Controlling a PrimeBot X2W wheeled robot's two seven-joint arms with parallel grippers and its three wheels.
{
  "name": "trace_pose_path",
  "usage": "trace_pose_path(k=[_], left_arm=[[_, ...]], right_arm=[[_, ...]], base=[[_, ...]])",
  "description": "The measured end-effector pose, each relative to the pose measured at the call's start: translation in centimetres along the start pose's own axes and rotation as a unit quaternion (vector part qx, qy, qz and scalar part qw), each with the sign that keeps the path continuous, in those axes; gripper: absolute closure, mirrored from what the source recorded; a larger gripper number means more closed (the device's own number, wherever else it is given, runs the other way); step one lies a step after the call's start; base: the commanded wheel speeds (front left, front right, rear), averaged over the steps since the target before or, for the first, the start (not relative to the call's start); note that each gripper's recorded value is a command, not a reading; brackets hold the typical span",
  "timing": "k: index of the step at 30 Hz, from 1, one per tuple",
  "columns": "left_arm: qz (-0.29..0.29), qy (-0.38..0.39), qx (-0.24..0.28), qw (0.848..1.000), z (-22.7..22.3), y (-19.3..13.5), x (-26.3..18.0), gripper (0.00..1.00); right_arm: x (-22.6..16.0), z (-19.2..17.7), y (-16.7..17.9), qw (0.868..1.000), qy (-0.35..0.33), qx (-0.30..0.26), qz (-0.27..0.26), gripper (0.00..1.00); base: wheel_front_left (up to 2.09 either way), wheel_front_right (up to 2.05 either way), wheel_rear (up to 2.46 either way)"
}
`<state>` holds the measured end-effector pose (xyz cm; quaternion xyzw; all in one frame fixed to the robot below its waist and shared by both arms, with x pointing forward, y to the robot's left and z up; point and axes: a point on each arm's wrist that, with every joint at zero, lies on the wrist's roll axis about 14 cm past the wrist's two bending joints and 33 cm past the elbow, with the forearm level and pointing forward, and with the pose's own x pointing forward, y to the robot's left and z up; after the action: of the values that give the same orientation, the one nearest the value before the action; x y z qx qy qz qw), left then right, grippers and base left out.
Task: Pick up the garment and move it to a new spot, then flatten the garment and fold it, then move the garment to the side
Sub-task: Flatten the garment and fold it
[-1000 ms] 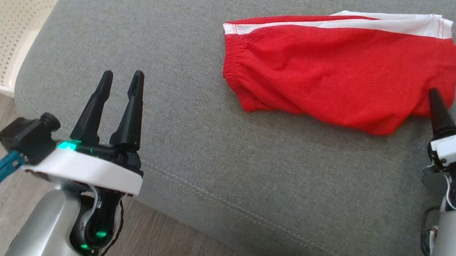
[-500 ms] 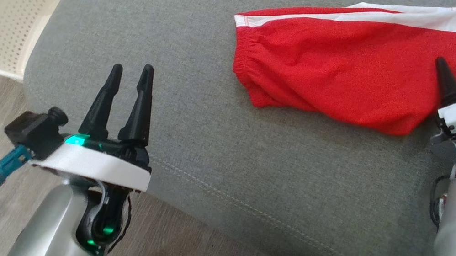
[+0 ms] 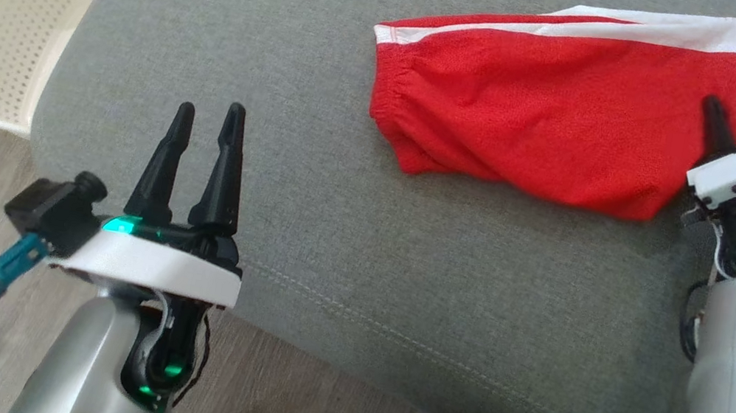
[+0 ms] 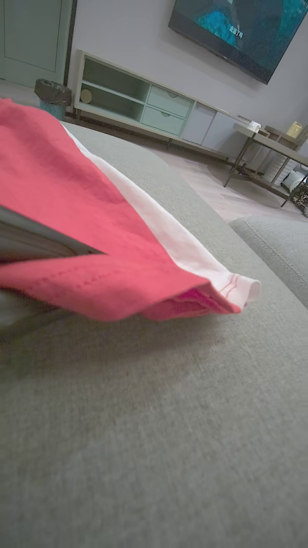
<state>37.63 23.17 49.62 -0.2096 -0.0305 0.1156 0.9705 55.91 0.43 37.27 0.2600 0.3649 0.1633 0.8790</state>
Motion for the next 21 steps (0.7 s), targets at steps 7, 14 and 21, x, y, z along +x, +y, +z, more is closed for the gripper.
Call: trace_pose_path(k=[7,14,21], left_arm=[[-0.011,0.002,-0.004,1.0,-0.3,-0.7,0.4,0.0],[-0.017,0.002,-0.007,1.0,-0.3,-1.1,0.5,0.0],[-0.025,-0.01,-0.012,1.0,0.5,-1.5,0.4,0.0]], right_arm=[[-1.2,0.7,-2.0,0.999,-0.034,-0.022,-0.017,1.0],[-3.2,3.1,-6.3,0.993,-0.089,-0.048,-0.068,1.0],[-6.6,4.1,-10.2,0.981,-0.136,-0.054,-0.125,1.0]], base=[[0.0,0.0,0.0],[0.0,0.0,0.0],[0.0,0.0,0.0]])
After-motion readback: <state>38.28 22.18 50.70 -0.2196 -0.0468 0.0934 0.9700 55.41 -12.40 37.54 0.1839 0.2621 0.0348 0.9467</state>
